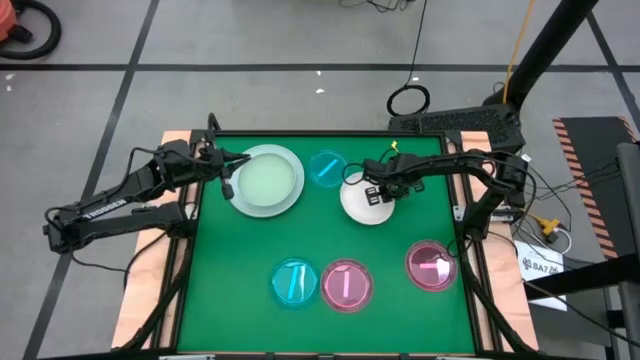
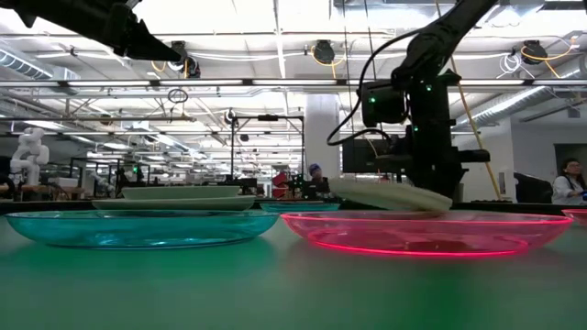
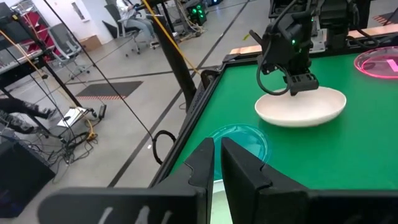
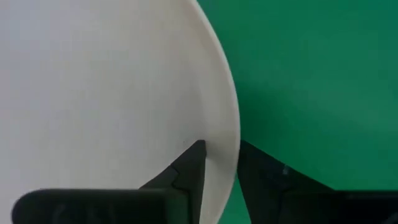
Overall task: Stack plastic plates
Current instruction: Stack the white plate on top of the green plate
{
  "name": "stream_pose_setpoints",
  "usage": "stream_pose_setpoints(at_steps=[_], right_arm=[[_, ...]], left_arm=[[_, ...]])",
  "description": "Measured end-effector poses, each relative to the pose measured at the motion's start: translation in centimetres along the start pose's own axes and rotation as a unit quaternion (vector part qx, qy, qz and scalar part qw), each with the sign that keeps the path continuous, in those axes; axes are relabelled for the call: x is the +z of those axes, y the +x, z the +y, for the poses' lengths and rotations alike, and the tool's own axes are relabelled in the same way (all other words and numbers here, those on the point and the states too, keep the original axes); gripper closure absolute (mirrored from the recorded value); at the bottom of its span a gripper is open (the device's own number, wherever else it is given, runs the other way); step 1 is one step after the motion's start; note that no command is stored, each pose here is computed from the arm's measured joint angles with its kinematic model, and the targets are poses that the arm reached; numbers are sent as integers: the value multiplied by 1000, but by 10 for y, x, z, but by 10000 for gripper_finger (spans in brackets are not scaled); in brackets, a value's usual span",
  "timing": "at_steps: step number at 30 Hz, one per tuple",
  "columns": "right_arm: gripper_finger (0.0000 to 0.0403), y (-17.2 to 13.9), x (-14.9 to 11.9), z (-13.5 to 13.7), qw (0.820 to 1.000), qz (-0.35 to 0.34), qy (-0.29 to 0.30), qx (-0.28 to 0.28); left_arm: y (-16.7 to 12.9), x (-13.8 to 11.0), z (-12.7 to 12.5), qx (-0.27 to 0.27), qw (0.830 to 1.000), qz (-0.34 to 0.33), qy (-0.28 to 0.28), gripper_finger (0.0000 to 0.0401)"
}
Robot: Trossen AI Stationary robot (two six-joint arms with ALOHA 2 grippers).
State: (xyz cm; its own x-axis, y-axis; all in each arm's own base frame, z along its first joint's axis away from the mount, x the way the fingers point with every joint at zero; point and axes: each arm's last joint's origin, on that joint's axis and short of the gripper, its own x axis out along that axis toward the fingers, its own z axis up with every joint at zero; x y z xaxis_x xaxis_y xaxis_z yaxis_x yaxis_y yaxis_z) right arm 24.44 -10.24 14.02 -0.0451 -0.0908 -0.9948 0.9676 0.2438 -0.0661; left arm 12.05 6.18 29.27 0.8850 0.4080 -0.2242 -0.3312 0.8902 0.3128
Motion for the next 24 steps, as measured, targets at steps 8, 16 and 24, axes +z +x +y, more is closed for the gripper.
stream_pose_setpoints(at_steps=[8,16,24], right_arm=[[384,-1,3,4,999,-19,6,25],[396,-14,2,-1,998,-18,24,52],[399,-58,3,-5,979,-94,72,166]], left_arm=[[0,0,0,0,1000,0,0,364],[0,0,0,0,1000,0,0,364],[0,1,0,1,1000,-4,0,364]])
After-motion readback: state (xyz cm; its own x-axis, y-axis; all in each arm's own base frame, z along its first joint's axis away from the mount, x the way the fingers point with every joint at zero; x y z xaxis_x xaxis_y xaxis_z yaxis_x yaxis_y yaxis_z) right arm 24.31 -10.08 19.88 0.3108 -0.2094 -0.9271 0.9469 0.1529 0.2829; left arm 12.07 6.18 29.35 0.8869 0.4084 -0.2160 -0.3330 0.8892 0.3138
